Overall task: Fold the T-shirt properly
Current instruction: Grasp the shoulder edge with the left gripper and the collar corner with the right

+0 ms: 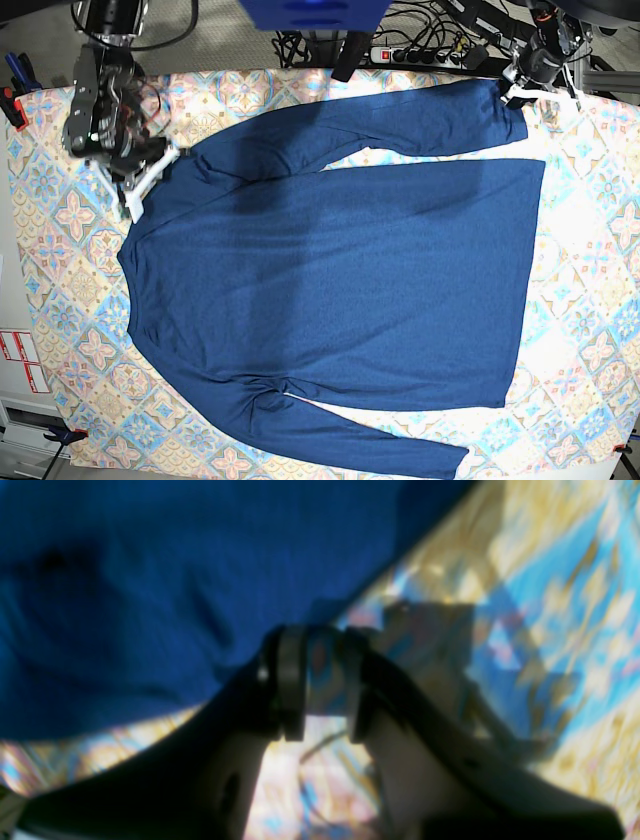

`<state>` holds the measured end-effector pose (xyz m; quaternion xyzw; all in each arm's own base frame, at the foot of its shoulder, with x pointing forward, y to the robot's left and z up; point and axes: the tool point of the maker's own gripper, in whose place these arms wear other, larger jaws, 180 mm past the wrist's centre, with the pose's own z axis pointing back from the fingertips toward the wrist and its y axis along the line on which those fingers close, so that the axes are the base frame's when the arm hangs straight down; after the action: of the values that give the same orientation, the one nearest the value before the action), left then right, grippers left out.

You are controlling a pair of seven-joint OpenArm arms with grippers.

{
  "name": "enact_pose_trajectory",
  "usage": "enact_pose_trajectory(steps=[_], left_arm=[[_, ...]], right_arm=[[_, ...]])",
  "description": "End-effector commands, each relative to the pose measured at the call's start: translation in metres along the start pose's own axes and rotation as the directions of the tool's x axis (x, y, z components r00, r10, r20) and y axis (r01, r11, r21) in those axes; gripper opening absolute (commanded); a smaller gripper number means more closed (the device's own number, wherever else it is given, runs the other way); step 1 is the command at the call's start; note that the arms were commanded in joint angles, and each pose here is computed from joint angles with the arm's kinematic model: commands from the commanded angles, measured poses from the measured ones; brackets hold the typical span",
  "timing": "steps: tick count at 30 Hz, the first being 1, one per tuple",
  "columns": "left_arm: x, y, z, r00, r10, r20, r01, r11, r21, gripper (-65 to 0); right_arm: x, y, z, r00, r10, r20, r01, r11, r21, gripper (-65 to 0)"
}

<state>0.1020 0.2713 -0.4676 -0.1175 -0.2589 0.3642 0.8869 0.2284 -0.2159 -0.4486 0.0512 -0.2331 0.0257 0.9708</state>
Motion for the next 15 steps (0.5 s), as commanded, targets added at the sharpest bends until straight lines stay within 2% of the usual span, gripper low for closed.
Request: enact_pose_trajectory(steps=[1, 15], left_arm=[[0.007, 0.001, 0.004, 1.000, -0.011, 0.019, 0.011, 1.000, -0.003, -65.0], [0.008, -0.001, 0.003, 1.000, -0.012, 0.020, 0.012, 1.000, -0.006, -65.0]], right_arm=[[0.008, -0.004, 0.002, 1.000, 0.006, 0.022, -0.006, 1.000, -0.004, -51.5], [0.030, -0.013, -0.028, 0.998, -0.068, -0.003, 0.068, 0.998, 0.019, -51.5]])
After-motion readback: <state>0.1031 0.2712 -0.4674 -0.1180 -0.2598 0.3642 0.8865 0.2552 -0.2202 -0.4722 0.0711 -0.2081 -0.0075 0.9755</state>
